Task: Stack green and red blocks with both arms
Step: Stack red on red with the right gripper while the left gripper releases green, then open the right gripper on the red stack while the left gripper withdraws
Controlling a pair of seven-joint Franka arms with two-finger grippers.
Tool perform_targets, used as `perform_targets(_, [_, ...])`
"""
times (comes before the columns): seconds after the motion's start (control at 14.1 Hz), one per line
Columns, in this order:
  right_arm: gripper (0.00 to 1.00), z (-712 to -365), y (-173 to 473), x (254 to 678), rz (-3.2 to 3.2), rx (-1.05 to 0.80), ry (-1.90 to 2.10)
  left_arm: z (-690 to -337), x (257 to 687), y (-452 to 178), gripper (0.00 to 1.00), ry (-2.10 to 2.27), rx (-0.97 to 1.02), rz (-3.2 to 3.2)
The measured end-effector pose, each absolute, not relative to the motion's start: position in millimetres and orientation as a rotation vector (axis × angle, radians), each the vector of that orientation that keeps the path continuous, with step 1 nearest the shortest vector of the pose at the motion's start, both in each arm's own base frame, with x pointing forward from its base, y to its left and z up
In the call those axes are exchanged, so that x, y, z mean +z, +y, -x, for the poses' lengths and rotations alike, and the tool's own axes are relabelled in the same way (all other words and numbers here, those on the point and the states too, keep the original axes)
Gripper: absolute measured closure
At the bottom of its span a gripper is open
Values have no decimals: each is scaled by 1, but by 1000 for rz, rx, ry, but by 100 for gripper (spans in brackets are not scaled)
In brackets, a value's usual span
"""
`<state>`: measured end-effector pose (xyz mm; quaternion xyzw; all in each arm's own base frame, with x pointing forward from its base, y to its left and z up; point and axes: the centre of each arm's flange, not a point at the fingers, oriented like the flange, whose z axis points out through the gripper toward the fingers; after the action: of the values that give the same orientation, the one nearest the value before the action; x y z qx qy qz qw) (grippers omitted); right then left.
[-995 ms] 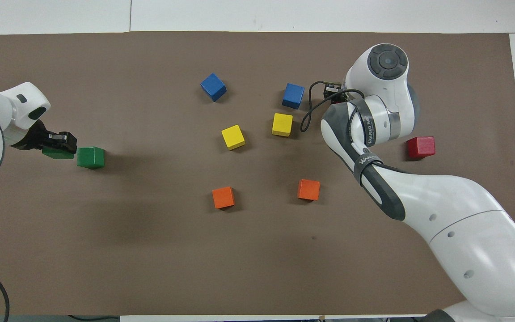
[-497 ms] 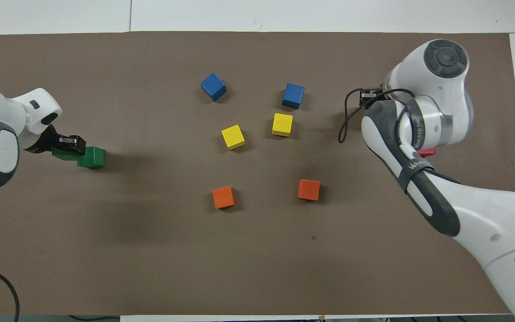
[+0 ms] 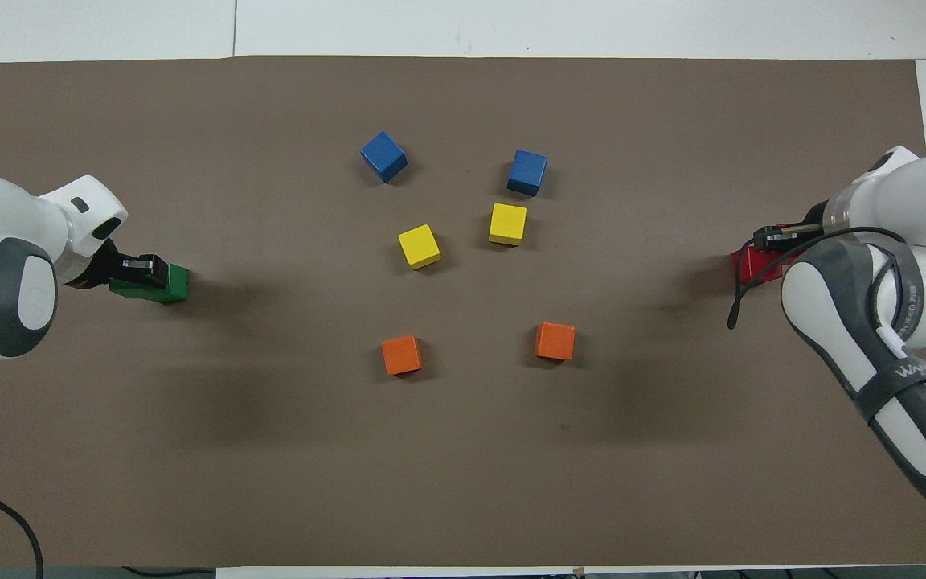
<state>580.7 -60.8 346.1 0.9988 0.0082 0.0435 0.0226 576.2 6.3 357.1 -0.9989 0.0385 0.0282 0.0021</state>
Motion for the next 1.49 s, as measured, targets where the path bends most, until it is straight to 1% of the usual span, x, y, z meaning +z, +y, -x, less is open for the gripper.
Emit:
perform_targets(0.14, [44, -576, -60, 338, -3093, 142, 24, -574, 357, 3, 45, 122, 90, 3133])
perform_targets(0.36, [44, -576, -57, 338, -3095, 145, 22, -572, 354, 3, 44, 122, 93, 3133])
perform_targets(0.43, [44, -576, -56, 338, -3095, 146, 23, -572, 354, 3, 38, 122, 89, 3133])
perform_targets(0.5, [44, -576, -55, 338, -3096, 146, 23, -571, 354, 3, 28, 122, 88, 3133])
perform_targets(0.57, [44, -576, -55, 338, -3096, 146, 22, -571, 353, 3, 18, 122, 89, 3133])
perform_targets(0.64, [44, -575, -55, 338, -3097, 145, 20, -571, 353, 3, 4, 122, 89, 3133])
perform_targets(0.71, [44, -575, -55, 338, -3099, 145, 14, -571, 353, 3, 0, 122, 88, 3133])
perform_targets(0.85, [44, -575, -56, 337, -3104, 144, 0, -572, 359, 3, 0, 121, 78, 3132])
perform_targets(0.99, [44, -574, -58, 337, -3106, 143, -10, -577, 384, 4, 0, 118, 111, 3130])
perform_targets(1.21, [44, -574, -57, 336, -3130, 145, -48, -580, 458, 2, 0, 117, 201, 3122])
perform_targets(1.35, [44, -573, -57, 336, -3137, 145, -58, -572, 508, -7, 0, 136, 211, 3117])
perform_targets(1.49, [44, -573, -57, 335, -3137, 145, -58, -557, 542, -15, 0, 149, 179, 3111])
